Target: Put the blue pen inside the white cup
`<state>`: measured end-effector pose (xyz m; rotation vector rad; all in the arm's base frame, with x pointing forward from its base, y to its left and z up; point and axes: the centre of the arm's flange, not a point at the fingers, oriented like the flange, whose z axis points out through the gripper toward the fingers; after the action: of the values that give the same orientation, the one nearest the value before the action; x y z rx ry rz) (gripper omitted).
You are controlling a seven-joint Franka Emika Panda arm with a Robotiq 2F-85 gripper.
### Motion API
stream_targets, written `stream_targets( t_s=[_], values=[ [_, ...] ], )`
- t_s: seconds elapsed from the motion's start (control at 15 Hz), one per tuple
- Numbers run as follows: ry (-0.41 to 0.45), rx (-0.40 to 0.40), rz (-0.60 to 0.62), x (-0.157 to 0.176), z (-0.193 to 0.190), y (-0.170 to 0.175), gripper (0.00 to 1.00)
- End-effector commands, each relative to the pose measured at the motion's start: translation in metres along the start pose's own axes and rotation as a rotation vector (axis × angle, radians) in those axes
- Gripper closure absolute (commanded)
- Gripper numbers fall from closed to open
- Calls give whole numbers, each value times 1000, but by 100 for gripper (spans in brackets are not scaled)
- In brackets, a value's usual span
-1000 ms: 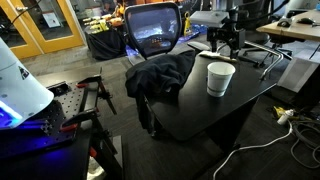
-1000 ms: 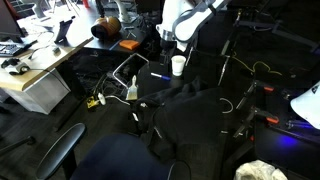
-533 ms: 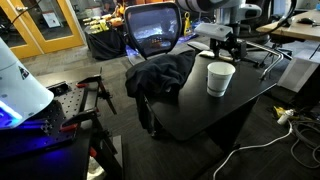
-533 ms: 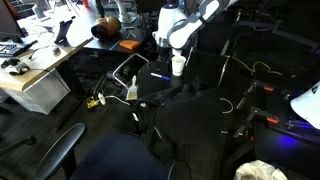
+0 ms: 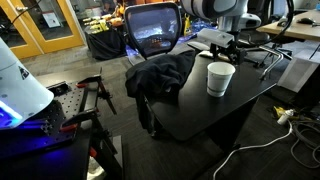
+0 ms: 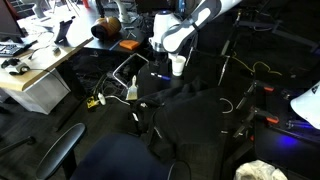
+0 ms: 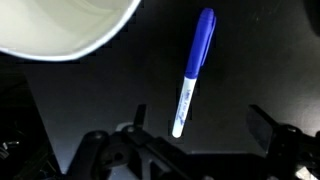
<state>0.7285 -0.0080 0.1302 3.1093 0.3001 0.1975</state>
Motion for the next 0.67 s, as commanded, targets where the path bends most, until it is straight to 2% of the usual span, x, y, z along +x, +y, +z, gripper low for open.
stream_targets(
  t_s=[0.0, 0.27, 0.6],
  values=[
    [-44, 33, 4, 21, 5, 5, 0],
    [-63, 38, -7, 26, 10, 6, 0],
    [-47, 36, -15, 29, 22, 9, 0]
  ],
)
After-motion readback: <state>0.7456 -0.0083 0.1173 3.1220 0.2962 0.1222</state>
